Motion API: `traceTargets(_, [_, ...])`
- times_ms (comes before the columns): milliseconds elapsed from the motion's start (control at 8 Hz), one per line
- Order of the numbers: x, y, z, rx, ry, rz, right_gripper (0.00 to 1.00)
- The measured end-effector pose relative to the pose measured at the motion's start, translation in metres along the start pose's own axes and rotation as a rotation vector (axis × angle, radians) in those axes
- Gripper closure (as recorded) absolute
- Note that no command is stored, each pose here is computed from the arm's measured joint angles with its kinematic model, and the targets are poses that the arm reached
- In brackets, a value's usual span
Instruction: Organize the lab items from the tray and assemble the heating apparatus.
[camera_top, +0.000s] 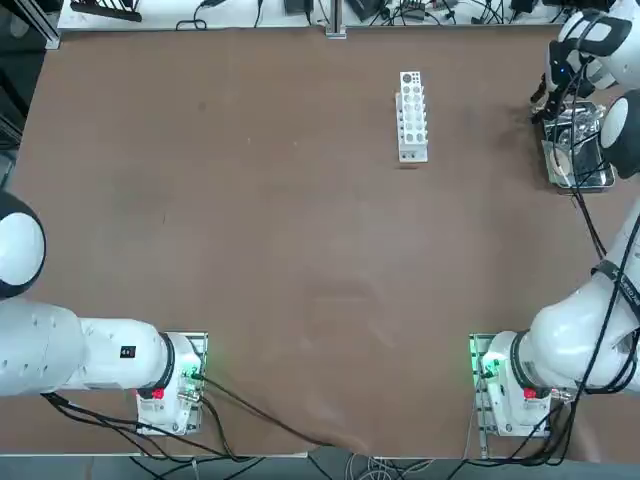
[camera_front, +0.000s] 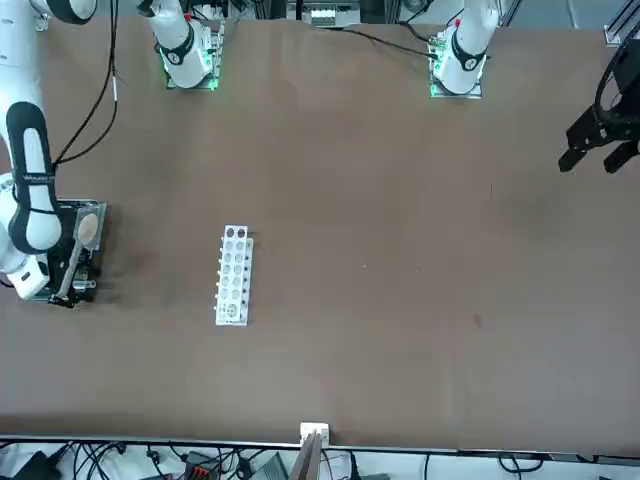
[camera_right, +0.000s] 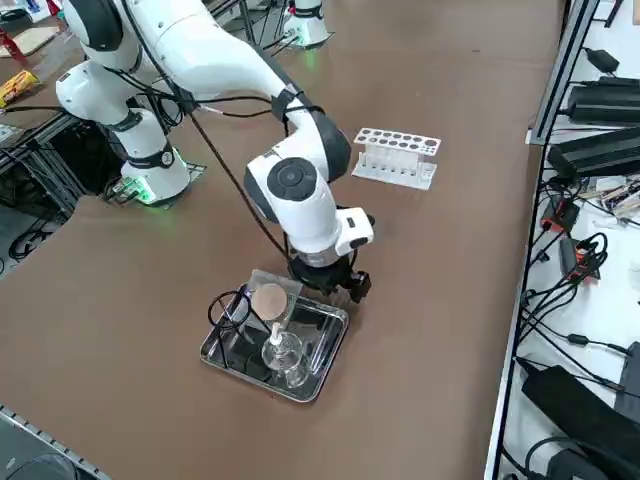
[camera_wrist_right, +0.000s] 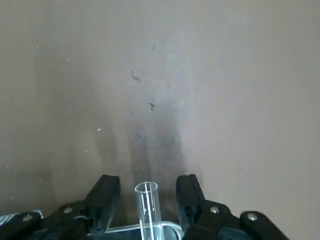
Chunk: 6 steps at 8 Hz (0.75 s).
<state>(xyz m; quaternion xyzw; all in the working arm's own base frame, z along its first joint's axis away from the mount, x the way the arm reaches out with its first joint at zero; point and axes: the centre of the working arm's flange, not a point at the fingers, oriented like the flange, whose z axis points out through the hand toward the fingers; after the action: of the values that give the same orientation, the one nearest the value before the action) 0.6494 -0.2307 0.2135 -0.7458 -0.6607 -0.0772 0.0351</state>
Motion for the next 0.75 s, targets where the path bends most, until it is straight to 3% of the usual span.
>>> traceTargets(750, [-0.0089, -0.0036, 0.0074, 0.01, 0.003, 0.0, 0.42])
